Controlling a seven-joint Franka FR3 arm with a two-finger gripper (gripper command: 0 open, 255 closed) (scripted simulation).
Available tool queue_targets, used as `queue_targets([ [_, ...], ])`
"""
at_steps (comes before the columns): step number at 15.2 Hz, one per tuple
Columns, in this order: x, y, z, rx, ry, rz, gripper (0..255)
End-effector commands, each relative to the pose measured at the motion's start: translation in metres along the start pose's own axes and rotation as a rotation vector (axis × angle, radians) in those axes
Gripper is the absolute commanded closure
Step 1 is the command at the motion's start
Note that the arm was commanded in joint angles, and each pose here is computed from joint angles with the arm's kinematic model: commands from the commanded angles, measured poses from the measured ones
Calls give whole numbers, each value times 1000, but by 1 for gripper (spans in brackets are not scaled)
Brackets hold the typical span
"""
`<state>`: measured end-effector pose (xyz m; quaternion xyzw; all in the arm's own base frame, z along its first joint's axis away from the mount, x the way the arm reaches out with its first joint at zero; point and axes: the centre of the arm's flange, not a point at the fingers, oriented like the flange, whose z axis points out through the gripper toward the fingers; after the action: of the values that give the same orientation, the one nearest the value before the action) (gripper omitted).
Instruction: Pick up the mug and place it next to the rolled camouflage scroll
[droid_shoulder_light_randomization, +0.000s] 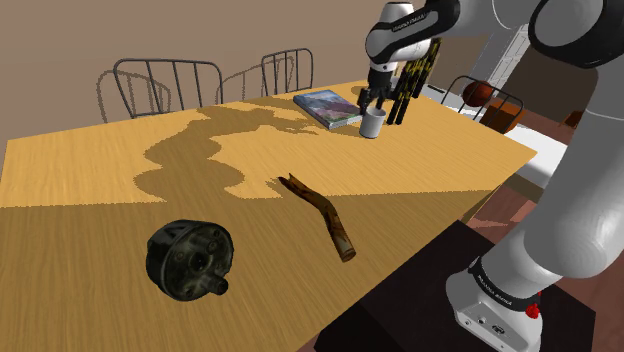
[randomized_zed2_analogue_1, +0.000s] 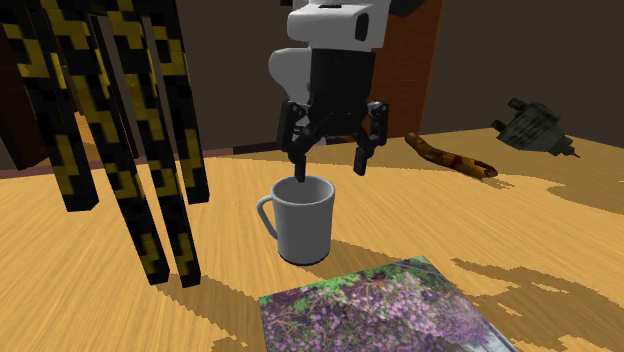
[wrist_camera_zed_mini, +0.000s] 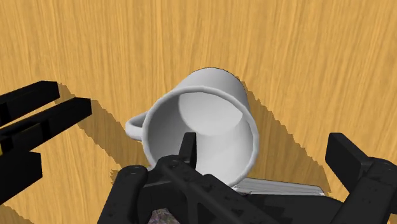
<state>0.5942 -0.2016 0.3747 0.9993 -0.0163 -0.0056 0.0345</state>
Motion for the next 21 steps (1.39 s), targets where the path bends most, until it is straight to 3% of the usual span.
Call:
queue_targets([
  [1,4,3,11,-1,0,0,0],
  [7,4,3,40,-1,0,0,0],
  [14,4,3,40,-1,0,0,0],
  [15,4,3,40,-1,0,0,255],
  [21,4,3,40,-1,0,0,255],
])
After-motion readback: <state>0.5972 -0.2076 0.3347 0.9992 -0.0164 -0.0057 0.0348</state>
